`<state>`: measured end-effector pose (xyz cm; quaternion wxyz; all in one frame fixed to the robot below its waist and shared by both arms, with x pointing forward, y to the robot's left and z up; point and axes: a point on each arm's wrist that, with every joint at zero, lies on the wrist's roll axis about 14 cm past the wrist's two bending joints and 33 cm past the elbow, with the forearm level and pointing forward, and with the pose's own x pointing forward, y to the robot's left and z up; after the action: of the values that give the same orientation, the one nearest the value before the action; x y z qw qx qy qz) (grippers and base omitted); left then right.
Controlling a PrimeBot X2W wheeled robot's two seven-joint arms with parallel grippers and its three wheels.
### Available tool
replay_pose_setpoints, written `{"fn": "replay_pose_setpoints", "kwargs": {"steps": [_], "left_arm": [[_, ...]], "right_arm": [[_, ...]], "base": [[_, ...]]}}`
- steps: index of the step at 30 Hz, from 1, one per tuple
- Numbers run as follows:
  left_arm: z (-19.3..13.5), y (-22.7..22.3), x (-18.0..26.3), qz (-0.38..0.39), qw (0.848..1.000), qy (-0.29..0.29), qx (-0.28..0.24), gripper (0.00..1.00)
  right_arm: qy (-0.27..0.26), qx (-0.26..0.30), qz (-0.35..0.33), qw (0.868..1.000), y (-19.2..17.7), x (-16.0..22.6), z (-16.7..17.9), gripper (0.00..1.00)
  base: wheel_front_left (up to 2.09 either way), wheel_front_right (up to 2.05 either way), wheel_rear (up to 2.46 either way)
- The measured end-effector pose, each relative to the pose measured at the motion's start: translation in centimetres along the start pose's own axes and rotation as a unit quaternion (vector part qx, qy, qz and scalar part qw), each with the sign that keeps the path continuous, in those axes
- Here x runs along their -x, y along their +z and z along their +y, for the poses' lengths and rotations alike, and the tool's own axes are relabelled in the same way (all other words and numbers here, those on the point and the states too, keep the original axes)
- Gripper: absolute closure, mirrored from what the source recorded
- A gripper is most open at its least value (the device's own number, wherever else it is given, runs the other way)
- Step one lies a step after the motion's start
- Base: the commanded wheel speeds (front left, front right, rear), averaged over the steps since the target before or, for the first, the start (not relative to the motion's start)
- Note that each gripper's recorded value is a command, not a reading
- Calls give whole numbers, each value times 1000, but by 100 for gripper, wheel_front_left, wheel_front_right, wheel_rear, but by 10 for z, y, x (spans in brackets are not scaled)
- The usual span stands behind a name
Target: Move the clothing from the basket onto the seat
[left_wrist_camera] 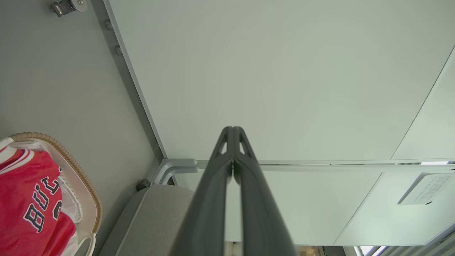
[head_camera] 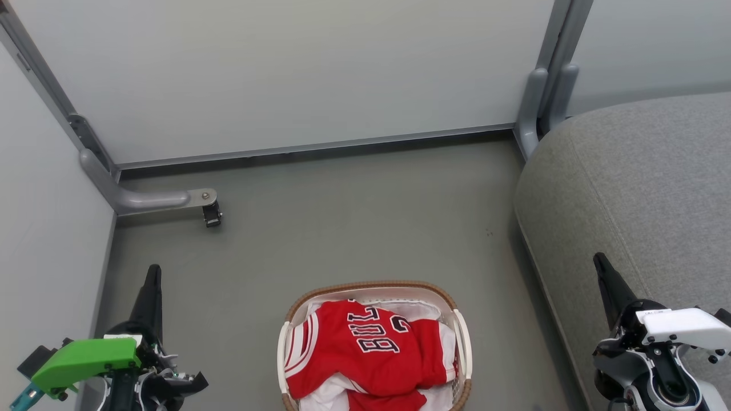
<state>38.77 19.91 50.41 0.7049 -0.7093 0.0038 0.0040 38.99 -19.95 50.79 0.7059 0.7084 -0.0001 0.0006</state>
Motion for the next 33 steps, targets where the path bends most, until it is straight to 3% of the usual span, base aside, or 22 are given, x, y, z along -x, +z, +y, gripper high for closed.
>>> {"fn": "replay_pose_setpoints", "kwargs": {"steps": [16,17,22,33], "left_arm": [[0,0,0,0,1000,0,0,100],[2,0,0,0,1000,3,1,0],[27,-2,11,-1,999,41,6,0],[29,-1,11,-13,999,45,-24,0]], "right_arm": [[0,0,0,1000,0,0,0,100],[-2,-1,0,1000,0,0,-2,0],[-33,-8,0,999,-4,8,-22,0],[-34,38,4,999,-8,6,-21,0]], "base": [[0,0,0],[0,0,0],[0,0,0],[0,0,0]]}}
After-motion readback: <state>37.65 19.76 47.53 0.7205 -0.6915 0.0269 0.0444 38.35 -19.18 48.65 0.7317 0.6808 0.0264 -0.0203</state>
